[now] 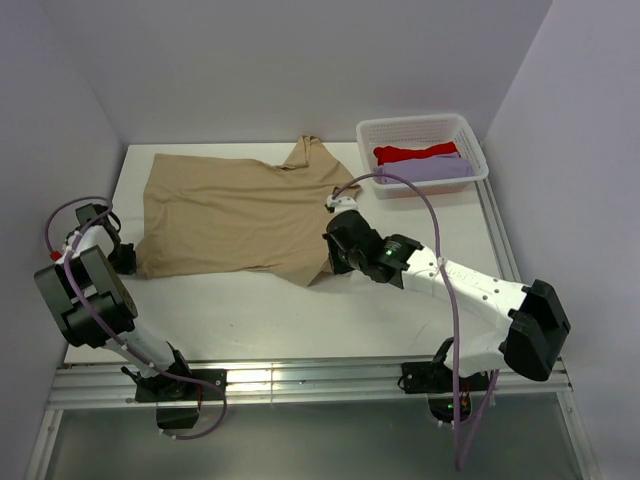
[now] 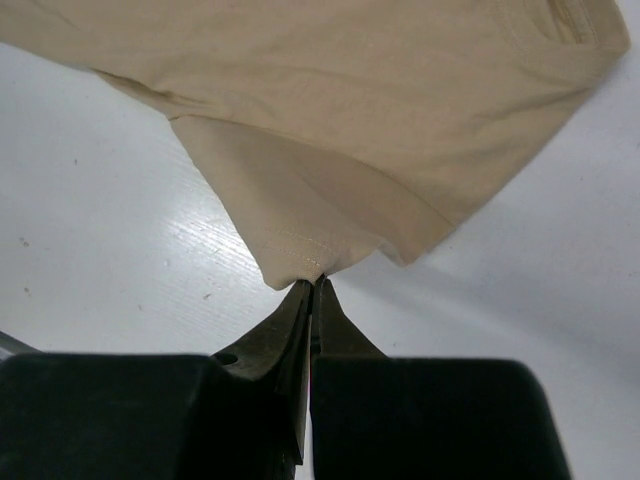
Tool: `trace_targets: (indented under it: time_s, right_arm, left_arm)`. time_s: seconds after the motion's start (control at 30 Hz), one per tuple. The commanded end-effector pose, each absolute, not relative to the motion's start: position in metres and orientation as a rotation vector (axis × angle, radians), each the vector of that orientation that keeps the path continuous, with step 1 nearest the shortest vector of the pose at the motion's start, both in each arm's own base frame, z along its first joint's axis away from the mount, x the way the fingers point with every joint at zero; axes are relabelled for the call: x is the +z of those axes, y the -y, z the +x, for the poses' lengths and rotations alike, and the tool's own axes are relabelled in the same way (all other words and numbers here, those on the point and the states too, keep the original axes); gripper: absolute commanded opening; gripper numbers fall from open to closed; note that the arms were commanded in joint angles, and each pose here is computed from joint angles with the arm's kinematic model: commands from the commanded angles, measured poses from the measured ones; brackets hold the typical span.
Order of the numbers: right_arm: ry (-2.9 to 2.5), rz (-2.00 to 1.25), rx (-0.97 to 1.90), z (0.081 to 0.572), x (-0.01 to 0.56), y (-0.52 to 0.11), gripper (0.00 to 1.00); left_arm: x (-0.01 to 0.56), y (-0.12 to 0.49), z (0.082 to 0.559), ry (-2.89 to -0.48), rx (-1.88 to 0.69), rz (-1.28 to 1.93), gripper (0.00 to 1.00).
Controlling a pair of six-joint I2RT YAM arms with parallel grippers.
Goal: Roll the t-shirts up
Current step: Fold the tshirt
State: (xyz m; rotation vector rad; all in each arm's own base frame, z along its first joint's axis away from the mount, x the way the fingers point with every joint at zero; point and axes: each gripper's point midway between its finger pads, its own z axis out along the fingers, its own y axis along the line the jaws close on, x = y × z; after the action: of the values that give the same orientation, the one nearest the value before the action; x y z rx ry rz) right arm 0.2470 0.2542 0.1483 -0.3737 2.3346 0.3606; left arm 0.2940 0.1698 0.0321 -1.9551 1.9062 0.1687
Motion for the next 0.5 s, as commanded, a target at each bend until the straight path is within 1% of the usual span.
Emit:
trace_targets:
  time_s: [0.0, 0.33, 0.47]
  right_arm:
    - [-2.318, -0.376, 0.364, 0.259, 0.162, -0.256, 0.00]
    - [-2.321, -0.372, 0.320, 0.288, 0.179, -0.256, 0.00]
    - [-2.302, -0.355, 0.325, 0.298, 0.194, -0.257, 0.00]
  left_arm:
    - [0.055, -0.168, 0.303, -1.876, 0.108, -1.955, 0.00]
    - [0.092, -0.175, 0.315, -1.824, 0.090, -1.941, 0.00]
    - [0.108, -0.177, 0.326, -1.799, 0.047, -1.923, 0.00]
